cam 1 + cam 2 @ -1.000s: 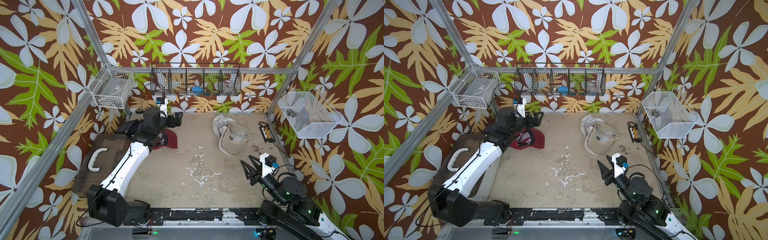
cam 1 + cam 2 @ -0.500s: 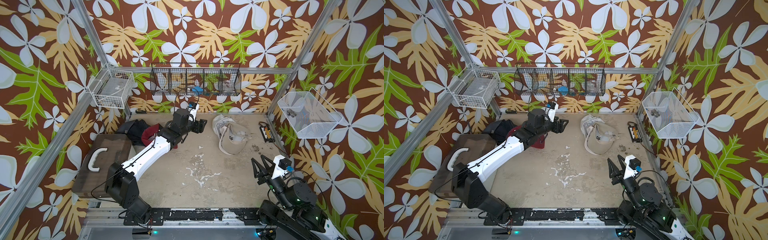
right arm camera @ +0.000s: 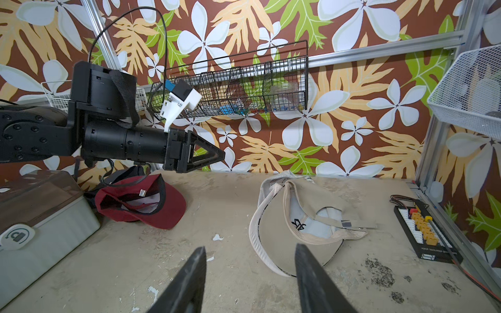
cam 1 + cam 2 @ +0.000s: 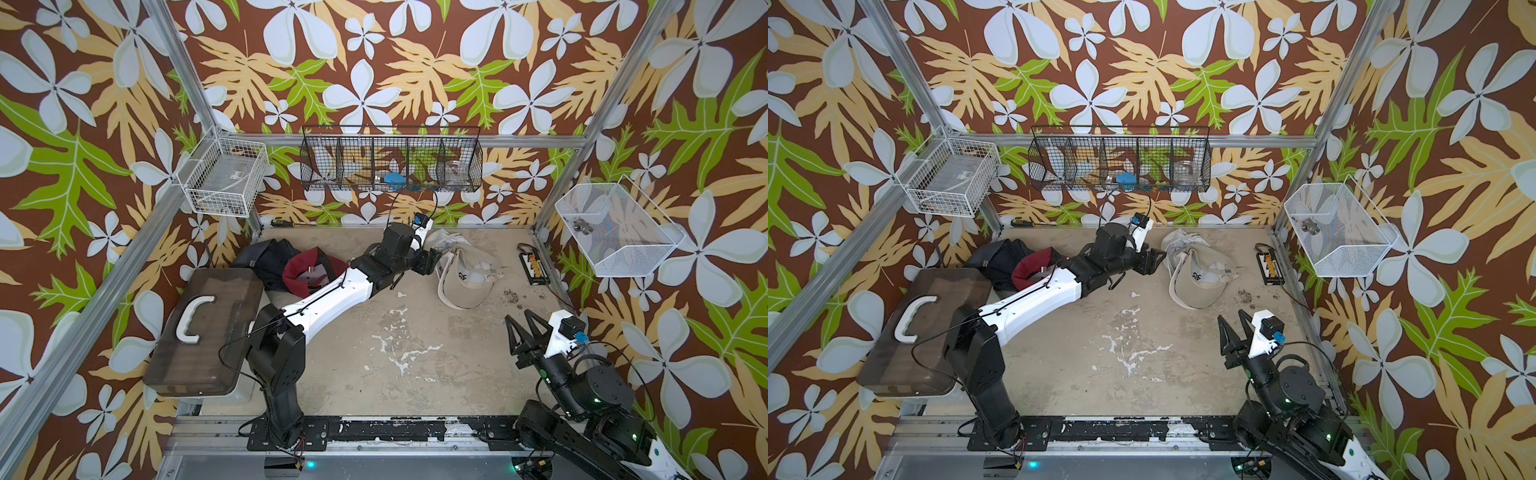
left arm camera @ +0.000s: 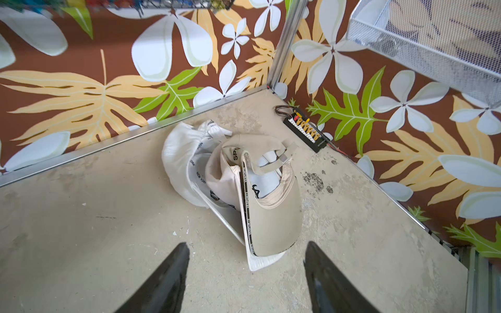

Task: Open the adjustable buckle of the baseball cap
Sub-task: Pick up the baseball cap.

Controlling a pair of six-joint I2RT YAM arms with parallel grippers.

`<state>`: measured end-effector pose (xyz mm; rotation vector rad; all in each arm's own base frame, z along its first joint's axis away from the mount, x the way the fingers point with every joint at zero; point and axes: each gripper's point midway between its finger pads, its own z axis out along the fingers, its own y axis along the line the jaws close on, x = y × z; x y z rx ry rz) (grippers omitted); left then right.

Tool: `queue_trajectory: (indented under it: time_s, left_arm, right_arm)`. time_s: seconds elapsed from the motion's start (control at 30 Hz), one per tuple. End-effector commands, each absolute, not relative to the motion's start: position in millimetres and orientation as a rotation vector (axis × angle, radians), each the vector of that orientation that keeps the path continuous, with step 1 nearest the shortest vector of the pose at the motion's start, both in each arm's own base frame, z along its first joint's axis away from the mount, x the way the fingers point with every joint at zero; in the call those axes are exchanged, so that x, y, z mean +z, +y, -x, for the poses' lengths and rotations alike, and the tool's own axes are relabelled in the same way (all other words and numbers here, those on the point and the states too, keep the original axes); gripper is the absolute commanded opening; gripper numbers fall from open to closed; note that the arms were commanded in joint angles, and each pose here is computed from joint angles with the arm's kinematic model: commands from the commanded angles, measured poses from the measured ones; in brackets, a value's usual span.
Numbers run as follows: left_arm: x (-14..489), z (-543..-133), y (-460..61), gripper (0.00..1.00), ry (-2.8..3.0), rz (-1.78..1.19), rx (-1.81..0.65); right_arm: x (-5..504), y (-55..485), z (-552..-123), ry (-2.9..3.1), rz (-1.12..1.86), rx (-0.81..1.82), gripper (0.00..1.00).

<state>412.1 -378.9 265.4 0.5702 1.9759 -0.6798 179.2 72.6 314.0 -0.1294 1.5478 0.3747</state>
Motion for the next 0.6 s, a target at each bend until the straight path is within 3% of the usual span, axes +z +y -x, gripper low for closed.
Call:
queue_trajectory:
  time_s: [0.0, 0.57]
  left_arm:
    - [262, -414, -393, 0.68, 1.961, -0.602, -0.692]
    - [219, -436, -464, 0.63, 2.002, -0.679, -0.804]
  right_arm:
    - [319, 69, -179, 1.533, 0.102, 0.384, 0.54]
    - [319, 71, -178, 1.53, 0.106, 0.394, 0.55]
